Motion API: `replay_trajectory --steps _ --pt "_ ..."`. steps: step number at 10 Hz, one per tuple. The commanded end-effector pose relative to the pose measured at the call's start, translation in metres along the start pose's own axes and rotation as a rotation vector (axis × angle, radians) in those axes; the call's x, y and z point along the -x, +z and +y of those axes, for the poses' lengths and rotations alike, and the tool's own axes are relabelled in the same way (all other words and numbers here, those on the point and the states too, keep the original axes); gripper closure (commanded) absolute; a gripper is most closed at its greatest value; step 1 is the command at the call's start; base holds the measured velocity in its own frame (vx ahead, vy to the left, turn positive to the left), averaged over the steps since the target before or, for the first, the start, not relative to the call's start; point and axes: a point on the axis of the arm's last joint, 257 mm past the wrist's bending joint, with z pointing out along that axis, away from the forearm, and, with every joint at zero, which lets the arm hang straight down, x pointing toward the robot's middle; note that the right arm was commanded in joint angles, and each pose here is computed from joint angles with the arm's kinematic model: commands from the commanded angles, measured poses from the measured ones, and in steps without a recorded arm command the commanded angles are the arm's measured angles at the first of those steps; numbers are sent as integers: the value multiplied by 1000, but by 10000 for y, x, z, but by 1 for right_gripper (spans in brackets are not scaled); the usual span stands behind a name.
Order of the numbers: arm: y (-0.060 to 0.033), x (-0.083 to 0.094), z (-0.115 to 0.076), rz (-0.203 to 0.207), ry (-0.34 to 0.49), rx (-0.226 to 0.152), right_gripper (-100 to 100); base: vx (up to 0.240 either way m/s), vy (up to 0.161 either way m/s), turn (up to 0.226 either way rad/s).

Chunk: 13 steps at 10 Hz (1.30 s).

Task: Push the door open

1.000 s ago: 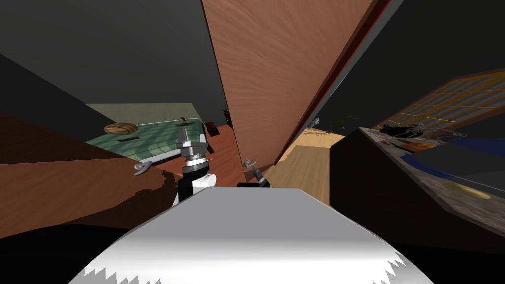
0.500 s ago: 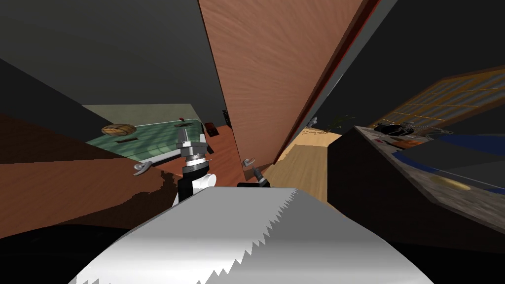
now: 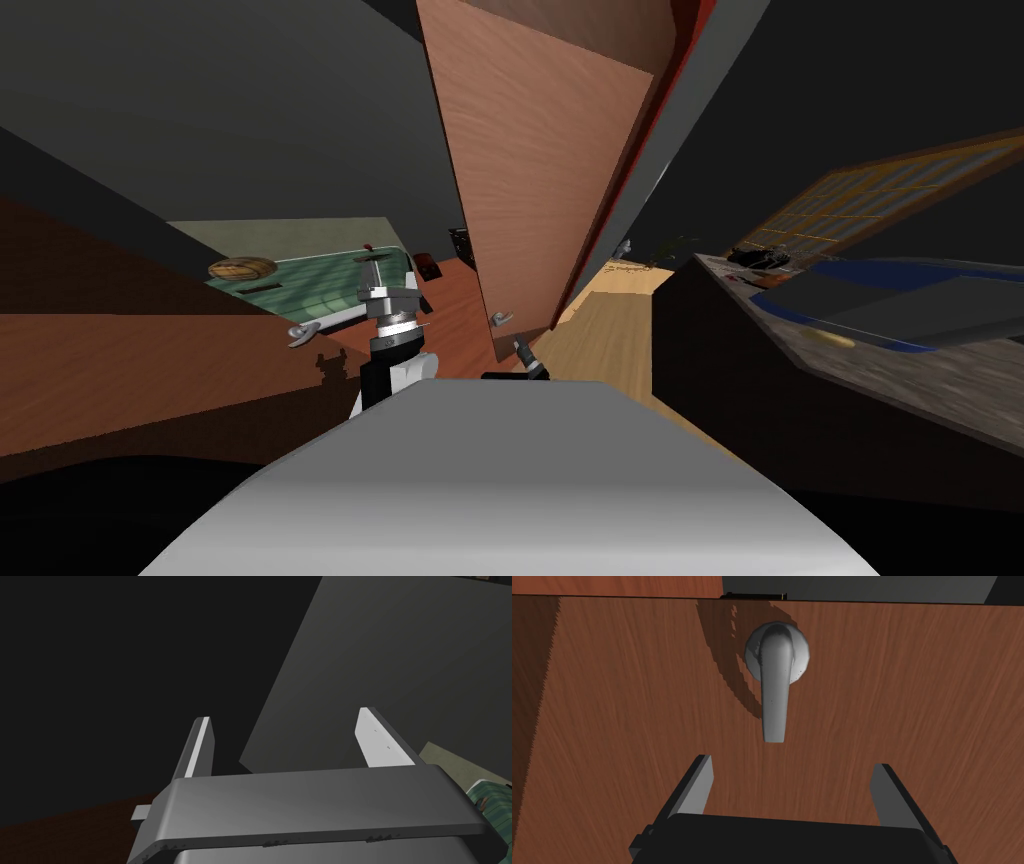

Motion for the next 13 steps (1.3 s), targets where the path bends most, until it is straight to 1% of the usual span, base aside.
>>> replay_trajectory --steps 1,7,8,9,13 --pt "13 20 3 -3 -3 1 -100 148 81 23" --pt "98 58 13 -18 -2 9 -100 168 107 22" --pt "90 59 14 -17 -3 7 -100 64 46 -3" --pt "90 59 14 -17 -3 7 100 -7 -5 -1" --pt "90 59 14 -17 -3 7 100 -15 -11 1"
